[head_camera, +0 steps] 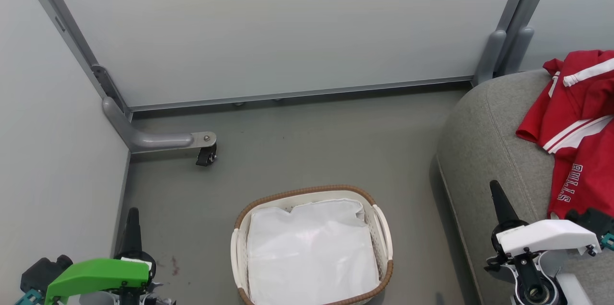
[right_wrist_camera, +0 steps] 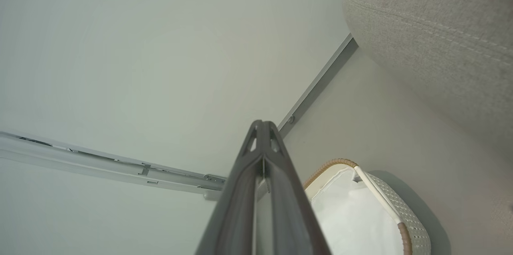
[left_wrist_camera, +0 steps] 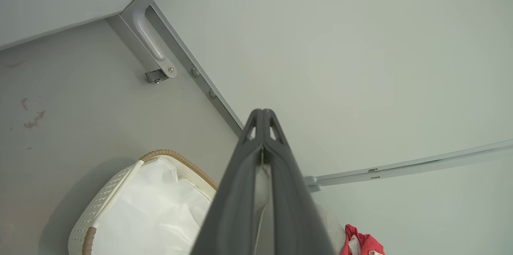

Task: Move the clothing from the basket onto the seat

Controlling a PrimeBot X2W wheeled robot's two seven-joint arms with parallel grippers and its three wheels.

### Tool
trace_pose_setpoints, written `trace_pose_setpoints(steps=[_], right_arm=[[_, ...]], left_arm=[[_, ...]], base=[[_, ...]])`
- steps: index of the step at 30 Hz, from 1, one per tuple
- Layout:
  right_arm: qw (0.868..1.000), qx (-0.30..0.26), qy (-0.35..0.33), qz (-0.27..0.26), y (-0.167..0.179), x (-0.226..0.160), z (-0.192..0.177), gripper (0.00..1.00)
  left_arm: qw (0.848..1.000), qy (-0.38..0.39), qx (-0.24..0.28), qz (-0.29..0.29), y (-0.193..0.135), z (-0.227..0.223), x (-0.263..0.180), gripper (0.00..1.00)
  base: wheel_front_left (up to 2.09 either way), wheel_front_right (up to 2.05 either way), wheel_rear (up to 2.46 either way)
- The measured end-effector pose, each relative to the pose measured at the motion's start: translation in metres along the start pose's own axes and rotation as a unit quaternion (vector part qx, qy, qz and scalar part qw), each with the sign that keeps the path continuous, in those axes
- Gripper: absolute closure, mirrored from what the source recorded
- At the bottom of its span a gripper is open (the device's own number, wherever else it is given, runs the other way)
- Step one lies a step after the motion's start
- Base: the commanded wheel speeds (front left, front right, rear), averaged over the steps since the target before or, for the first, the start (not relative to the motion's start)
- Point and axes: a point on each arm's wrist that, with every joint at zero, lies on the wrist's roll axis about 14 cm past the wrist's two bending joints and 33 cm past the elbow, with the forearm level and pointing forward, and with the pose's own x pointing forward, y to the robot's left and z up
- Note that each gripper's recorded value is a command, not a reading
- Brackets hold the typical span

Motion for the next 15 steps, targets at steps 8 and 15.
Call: trace_pose_setpoints(steps=[8, 15], right_arm=[[0.999, 0.043, -0.001, 0.004, 0.0020, -0.0006, 0.0026, 1.00], [0.997, 0.077, -0.001, 0.008, 0.0040, -0.0011, 0.0045, 1.00]], left_arm=[[0.999, -0.001, -0.038, -0.006, -0.0041, 0.0028, 0.0018, 1.00], [0.998, -0.002, -0.069, -0.013, -0.0088, 0.0054, 0.0033, 1.00]], base=[[0.00, 0.00, 0.00], [0.00, 0.00, 0.00]])
